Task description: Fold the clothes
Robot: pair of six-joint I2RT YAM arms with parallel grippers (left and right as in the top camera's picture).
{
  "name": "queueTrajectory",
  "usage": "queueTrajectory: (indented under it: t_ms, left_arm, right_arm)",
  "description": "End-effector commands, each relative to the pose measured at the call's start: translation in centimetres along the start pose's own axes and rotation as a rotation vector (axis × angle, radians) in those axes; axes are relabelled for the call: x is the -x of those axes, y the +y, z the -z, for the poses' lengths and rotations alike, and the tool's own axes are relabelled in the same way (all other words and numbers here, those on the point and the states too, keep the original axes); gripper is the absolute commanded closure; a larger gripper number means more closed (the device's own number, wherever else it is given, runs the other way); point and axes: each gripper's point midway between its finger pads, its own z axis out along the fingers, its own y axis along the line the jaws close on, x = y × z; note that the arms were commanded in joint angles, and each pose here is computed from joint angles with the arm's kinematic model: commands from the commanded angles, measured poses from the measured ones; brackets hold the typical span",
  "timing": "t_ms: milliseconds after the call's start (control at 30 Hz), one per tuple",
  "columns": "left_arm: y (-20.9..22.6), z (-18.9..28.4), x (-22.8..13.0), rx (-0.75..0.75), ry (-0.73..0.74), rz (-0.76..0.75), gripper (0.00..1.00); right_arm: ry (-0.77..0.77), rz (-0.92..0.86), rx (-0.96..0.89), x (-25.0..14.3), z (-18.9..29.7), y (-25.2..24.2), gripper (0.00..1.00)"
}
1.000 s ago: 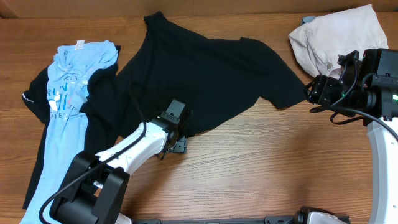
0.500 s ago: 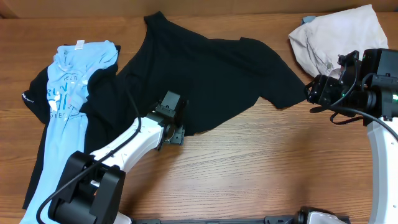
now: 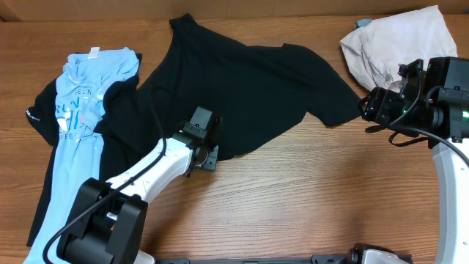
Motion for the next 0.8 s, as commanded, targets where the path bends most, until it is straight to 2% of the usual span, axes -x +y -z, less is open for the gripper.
queueTrajectory:
  t_ms: [0, 167, 367, 500, 567, 767]
  left_arm:
    - [0.0, 0.3, -0.5, -0.019, 0.006, -0.006, 0.46]
    - [0.6, -0.1, -1.1, 0.009, 0.013, -0.006, 0.47]
    - [0.7, -0.6, -1.5, 0.014, 0.016, 0.005, 0.59]
    - [0.8, -0.8, -1.9, 0.017, 0.025, 0.025, 0.79]
    - [0.8, -0.8, -1.8, 0.016, 0.02, 0.025, 0.96]
    - [0.9, 2.5, 0.9, 0.018, 0.017, 0.053, 0.95]
  right_arm:
    - [-0.003, 0.0, -0.005, 0.0, -0.1, 0.0, 0.3]
    - [-0.004, 0.0, -0.006, 0.0, -0.1, 0.0, 0.3]
    - [-0.009, 0.002, -0.004, 0.1, -0.1, 0.0, 0.3]
    - [-0.017, 0.004, -0.003, 0.3, -0.1, 0.0, 0.26]
    - [-0.022, 0.006, -0.002, 0.4, -0.1, 0.0, 0.26]
    - [-0.025, 0.007, -0.001, 0.5, -0.1, 0.1, 0.25]
